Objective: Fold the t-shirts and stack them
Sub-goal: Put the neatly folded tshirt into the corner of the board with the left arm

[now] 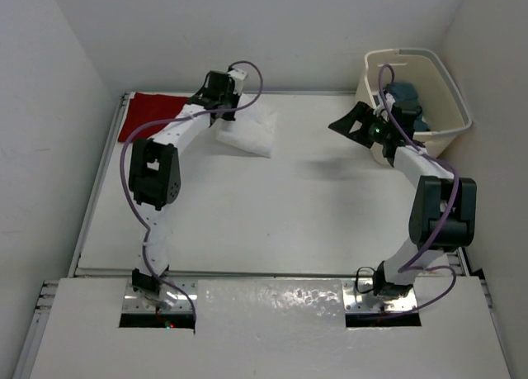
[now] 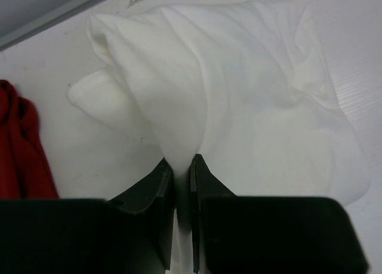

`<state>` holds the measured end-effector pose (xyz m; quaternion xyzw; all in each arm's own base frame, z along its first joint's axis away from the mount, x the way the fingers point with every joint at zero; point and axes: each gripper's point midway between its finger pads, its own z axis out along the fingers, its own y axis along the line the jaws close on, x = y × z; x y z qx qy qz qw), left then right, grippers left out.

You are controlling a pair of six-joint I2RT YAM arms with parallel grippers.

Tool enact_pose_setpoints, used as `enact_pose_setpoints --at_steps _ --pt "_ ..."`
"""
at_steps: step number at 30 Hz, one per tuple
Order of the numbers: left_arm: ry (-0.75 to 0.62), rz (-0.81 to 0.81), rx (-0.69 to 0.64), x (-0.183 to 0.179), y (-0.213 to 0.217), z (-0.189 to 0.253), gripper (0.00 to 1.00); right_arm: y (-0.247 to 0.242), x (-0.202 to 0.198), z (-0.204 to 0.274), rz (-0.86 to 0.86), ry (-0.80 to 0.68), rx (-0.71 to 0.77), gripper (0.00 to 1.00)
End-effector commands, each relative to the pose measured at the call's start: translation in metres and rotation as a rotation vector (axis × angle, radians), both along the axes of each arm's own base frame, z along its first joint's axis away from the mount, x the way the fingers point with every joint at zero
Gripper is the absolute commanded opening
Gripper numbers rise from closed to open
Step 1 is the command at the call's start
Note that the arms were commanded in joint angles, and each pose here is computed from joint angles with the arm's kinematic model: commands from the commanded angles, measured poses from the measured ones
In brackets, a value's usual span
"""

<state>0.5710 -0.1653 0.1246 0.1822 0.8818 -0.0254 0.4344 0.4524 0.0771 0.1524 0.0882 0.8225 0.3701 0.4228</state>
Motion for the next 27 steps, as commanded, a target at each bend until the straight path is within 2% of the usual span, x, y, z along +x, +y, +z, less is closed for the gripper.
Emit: enact_pose_setpoints --at_steps 1,10,21,27 --pt "-0.047 0.001 0.063 0.007 0.052 0.031 0.0 -0.009 -0.001 0.016 -0.016 -0.069 -0.084 0.99" --pt "-0.149 -0.097 0.205 0.009 0.114 0.077 0.0 -0.019 -0.002 0.008 -0.045 -0.052 -0.153 0.99" --pt "-0.197 -0.07 0.229 0.004 0.16 0.123 0.0 -0.027 -0.003 0.0 -0.068 -0.026 -0.203 0.99" --pt "-0.222 -0.064 0.219 -0.001 0.162 0.141 0.0 -0.027 -0.003 -0.001 -0.073 -0.02 -0.206 0.99"
